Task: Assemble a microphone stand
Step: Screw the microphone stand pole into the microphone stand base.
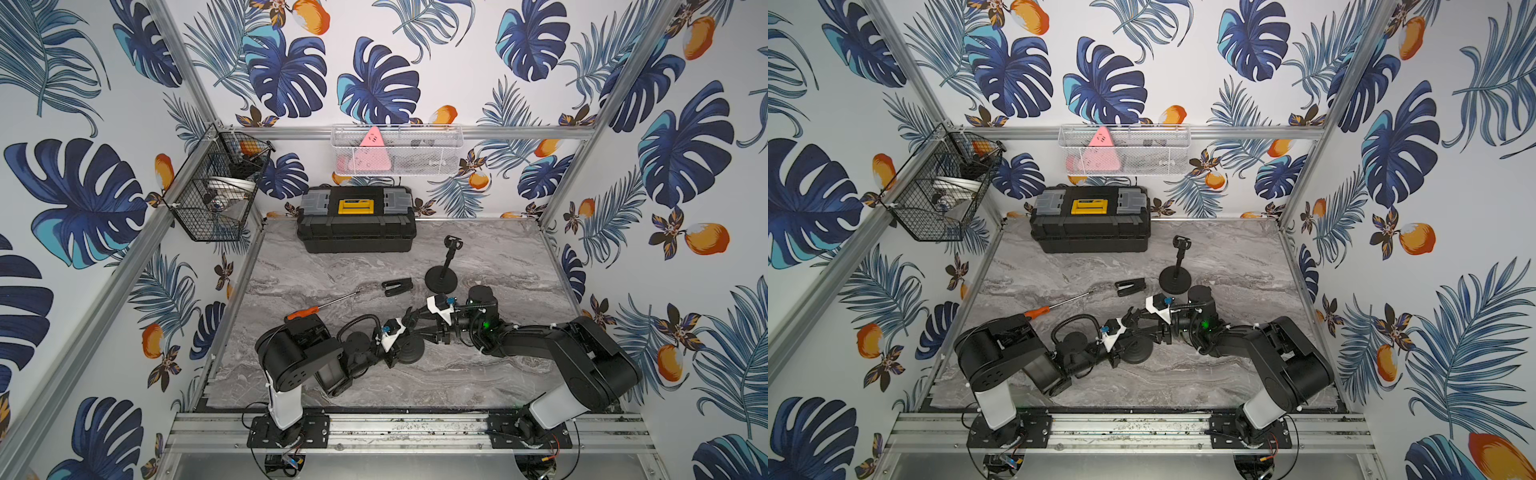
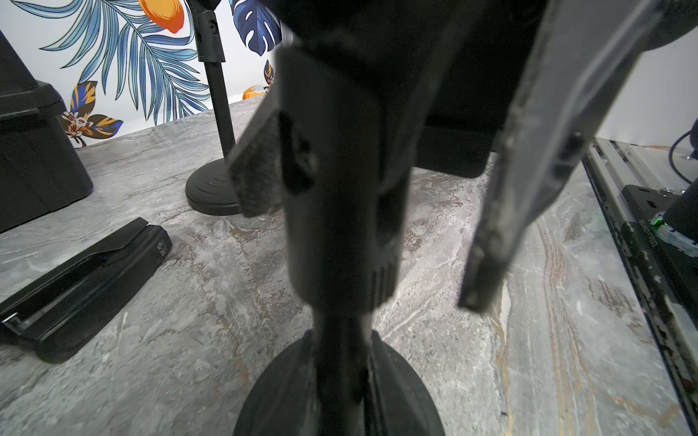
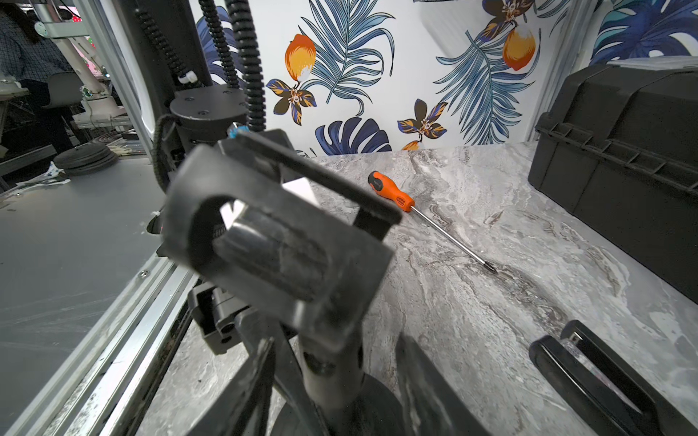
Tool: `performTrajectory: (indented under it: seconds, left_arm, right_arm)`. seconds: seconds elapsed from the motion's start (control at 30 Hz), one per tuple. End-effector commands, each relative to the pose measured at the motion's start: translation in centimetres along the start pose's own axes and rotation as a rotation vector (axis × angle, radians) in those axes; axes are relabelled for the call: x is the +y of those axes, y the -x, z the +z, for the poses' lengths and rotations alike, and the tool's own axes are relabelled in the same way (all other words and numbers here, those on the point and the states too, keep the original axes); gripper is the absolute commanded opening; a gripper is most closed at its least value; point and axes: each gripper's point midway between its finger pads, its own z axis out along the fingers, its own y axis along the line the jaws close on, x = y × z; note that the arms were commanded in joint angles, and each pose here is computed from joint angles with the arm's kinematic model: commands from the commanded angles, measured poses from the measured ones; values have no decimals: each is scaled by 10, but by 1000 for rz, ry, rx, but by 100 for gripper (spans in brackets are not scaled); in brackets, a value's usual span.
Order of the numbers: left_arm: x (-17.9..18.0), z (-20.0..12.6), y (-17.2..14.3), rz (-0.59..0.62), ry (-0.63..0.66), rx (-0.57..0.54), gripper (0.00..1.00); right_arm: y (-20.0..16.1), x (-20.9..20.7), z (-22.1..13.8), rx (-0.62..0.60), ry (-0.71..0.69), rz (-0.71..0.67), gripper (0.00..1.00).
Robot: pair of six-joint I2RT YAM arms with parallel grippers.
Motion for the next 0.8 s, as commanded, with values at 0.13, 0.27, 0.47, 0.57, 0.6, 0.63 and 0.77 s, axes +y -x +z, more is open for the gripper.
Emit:
performTrajectory:
  seconds: [0.13,0.27,0.47,0.57,0.6,0.63,0.77]
  left_arm:
    - [-2,1,9,21,-11,-39,18]
    - [-1,2,8,20,-10,-35,18]
    - [0,1,9,21,2,-40,18]
    - [1,1,10,23,7,-41,21]
    - [2,0,10,22,11,-40,22]
    - [2,0,10,22,13,-41,23]
    - [3,-3,11,21,22,-42,26]
  right_arm:
    - [9,4,3,-36,43,-5,46]
    - [12,5,5,-49,50,-3,35]
    - [9,6,4,-49,24,-2,9]
    - [6,7,3,-33,18,5,0]
    - [6,8,3,-30,15,1,0]
    - [5,9,3,-26,8,-1,0]
    - [0,13,2,7,-36,-18,0]
